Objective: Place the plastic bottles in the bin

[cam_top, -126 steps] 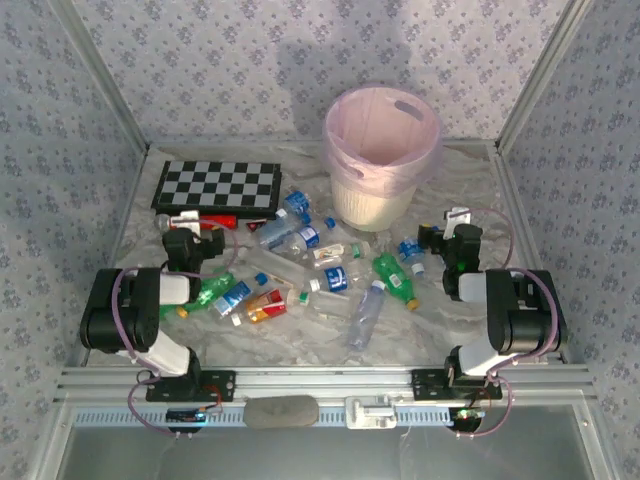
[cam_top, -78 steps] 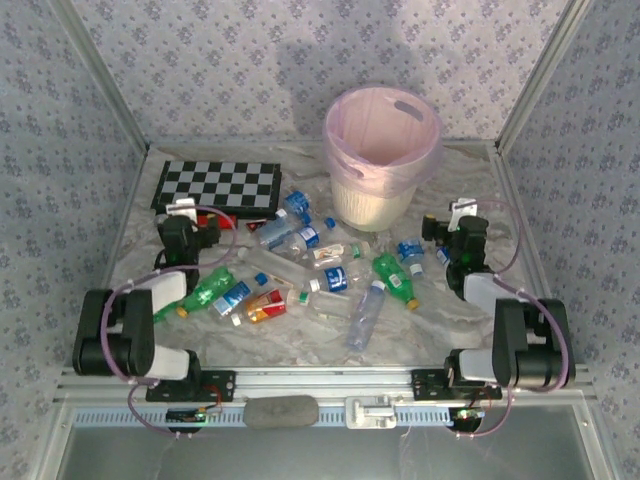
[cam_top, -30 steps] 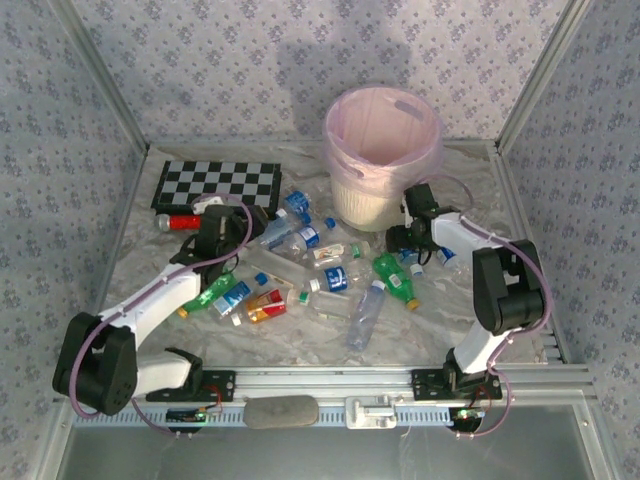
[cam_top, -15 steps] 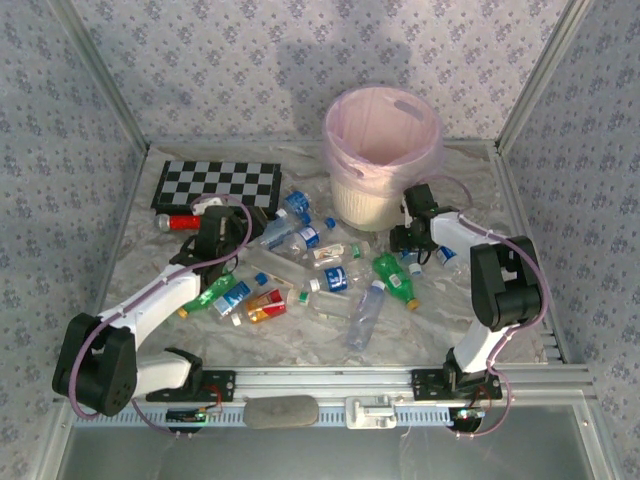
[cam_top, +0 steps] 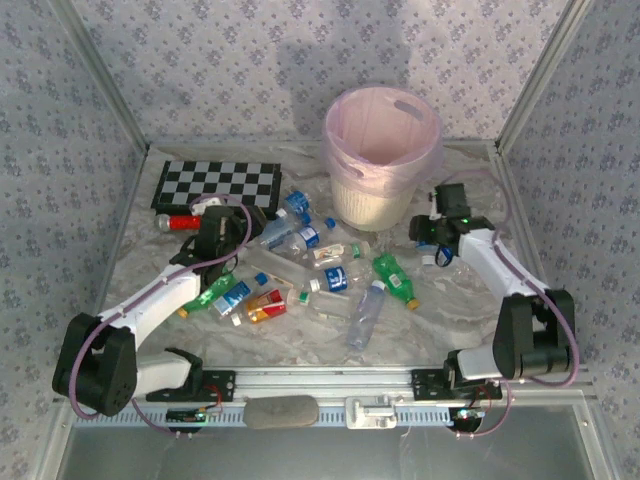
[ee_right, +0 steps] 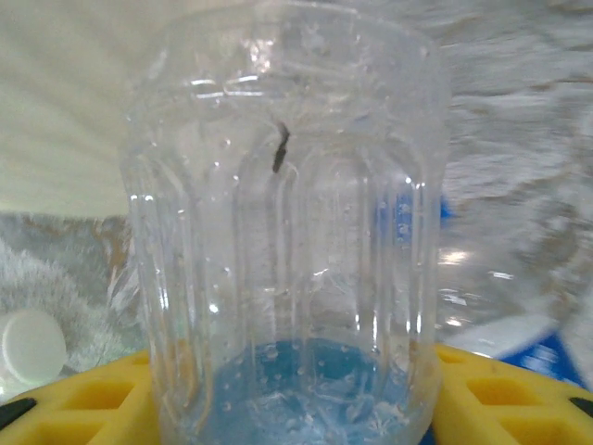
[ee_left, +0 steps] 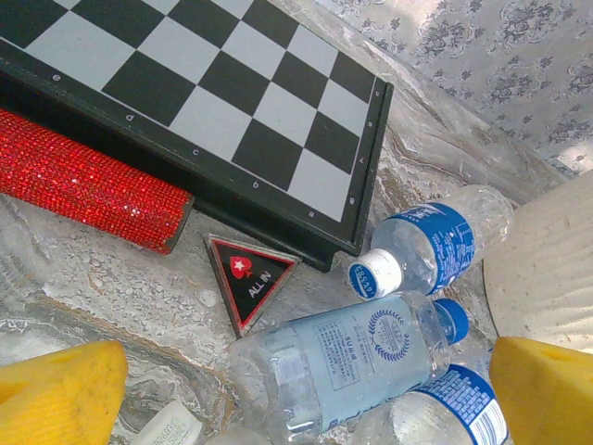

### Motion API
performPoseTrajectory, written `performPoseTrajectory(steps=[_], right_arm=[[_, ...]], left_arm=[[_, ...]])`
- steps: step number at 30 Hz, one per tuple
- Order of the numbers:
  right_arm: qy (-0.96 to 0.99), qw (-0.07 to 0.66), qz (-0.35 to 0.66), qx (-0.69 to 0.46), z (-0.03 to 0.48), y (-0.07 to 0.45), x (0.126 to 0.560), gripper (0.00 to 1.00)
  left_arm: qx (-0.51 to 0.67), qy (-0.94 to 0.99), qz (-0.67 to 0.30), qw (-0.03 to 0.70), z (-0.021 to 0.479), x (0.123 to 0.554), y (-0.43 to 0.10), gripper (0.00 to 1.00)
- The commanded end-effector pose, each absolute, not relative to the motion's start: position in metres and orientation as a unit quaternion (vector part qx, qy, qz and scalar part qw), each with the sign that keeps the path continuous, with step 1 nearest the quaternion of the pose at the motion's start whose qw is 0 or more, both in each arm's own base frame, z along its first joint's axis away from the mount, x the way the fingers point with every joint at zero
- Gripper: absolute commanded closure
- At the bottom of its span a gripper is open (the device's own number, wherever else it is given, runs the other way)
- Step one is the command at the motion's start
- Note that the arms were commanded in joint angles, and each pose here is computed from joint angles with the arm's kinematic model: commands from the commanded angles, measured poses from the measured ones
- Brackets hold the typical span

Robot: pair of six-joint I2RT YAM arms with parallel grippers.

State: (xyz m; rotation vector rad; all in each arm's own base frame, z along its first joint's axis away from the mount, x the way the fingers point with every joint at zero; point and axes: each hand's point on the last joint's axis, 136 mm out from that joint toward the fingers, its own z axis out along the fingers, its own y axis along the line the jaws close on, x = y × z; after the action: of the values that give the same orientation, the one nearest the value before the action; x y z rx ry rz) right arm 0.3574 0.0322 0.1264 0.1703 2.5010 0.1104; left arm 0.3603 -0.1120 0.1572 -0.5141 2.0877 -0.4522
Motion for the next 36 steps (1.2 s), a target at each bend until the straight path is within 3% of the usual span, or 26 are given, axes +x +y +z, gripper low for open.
performPoseTrajectory(steps=[1, 9, 20, 27, 36], right_arm=[[0.93, 0.335, 0.063, 0.138, 0.144, 0.01, 0.352, 0.5], [0.87, 0.456, 0.077, 0.169, 0.243, -0.015, 0.365, 0.5], [0.752, 0.637, 0.105, 0.133, 0.41, -0.006, 0.376, 0.5], [0.733, 0.661, 0.129, 0.094, 0.441, 0.027, 0.408, 0.5], [0.766, 0.624, 0.153, -0.011, 0.433, 0.11, 0.461, 0.49]], left_arm=[[-0.215, 0.84, -0.191, 0.461, 0.161, 0.36, -0.113, 0.0], [-0.206, 0.838, -0.206, 0.462, 0.163, 0.36, -0.118, 0.0], [-0.206, 0.836, -0.203, 0.467, 0.163, 0.359, -0.115, 0.0], [-0.207, 0.836, -0.195, 0.469, 0.159, 0.35, -0.109, 0.0], [-0.216, 0.833, -0.175, 0.478, 0.158, 0.336, -0.094, 0.0]])
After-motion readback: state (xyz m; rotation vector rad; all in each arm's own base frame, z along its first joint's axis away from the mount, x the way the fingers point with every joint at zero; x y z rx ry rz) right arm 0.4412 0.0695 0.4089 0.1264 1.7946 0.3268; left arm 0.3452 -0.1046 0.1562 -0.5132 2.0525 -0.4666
